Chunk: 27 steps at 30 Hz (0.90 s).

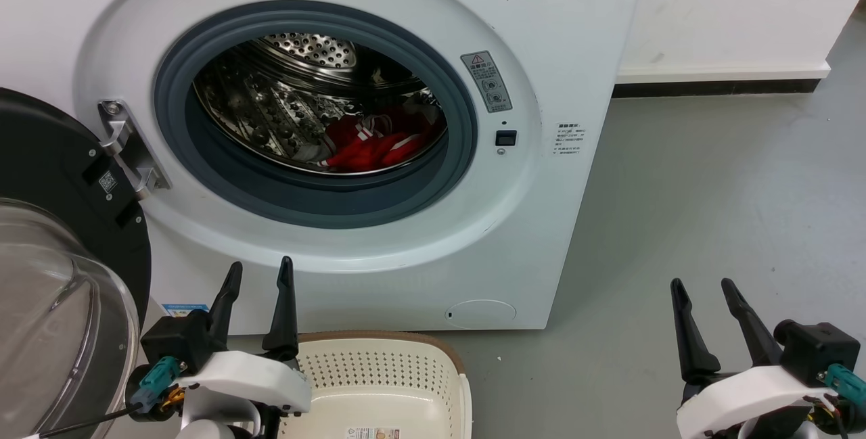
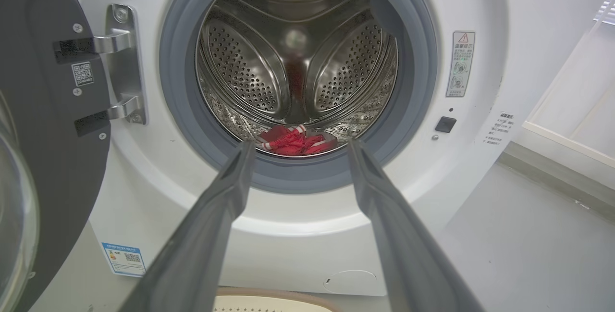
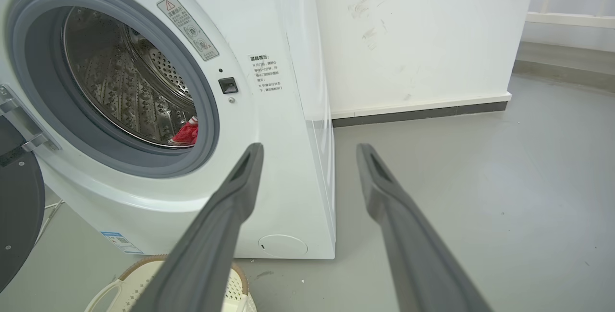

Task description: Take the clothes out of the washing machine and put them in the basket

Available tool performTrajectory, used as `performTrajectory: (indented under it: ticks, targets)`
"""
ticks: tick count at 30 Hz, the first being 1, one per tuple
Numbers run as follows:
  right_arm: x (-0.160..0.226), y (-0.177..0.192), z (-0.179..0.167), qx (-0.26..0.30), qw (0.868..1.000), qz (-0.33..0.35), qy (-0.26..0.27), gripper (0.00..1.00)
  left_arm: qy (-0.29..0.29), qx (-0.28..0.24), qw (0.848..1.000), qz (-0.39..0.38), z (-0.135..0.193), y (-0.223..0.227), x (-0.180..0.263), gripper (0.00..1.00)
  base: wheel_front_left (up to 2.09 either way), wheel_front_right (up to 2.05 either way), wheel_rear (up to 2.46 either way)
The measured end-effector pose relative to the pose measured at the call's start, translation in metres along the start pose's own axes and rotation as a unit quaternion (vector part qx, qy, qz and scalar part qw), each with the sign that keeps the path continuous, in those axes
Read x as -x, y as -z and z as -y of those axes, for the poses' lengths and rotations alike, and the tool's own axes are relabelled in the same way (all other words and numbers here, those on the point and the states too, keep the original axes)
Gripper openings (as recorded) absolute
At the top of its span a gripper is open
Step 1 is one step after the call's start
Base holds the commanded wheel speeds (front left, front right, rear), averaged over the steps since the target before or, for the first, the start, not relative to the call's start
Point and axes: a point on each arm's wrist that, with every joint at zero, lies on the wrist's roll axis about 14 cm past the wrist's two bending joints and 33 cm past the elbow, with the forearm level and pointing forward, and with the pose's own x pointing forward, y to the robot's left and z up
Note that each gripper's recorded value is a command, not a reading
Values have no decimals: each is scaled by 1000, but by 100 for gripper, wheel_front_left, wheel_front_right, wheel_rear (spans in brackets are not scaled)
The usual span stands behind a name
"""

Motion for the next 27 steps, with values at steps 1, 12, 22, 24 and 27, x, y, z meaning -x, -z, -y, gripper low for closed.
performTrajectory:
  ticks: [1,12,22,24,27]
  targets:
    - [0,0,0,6,1000,-1,0,100,1,-5,1000,0,0,0,0,100,0,0,0]
    - [1,0,-5,50,999,2,-9,100,1,-51,999,5,0,0,0,100,0,0,0]
    - [1,-1,-9,85,996,6,-17,100,5,-89,996,9,1,0,1,100,0,0,0]
    - [1,0,-9,95,995,5,-18,100,6,-96,995,10,2,0,1,100,0,0,0]
    - [1,-1,-10,105,994,8,-20,100,7,-109,994,12,3,0,1,100,0,0,0]
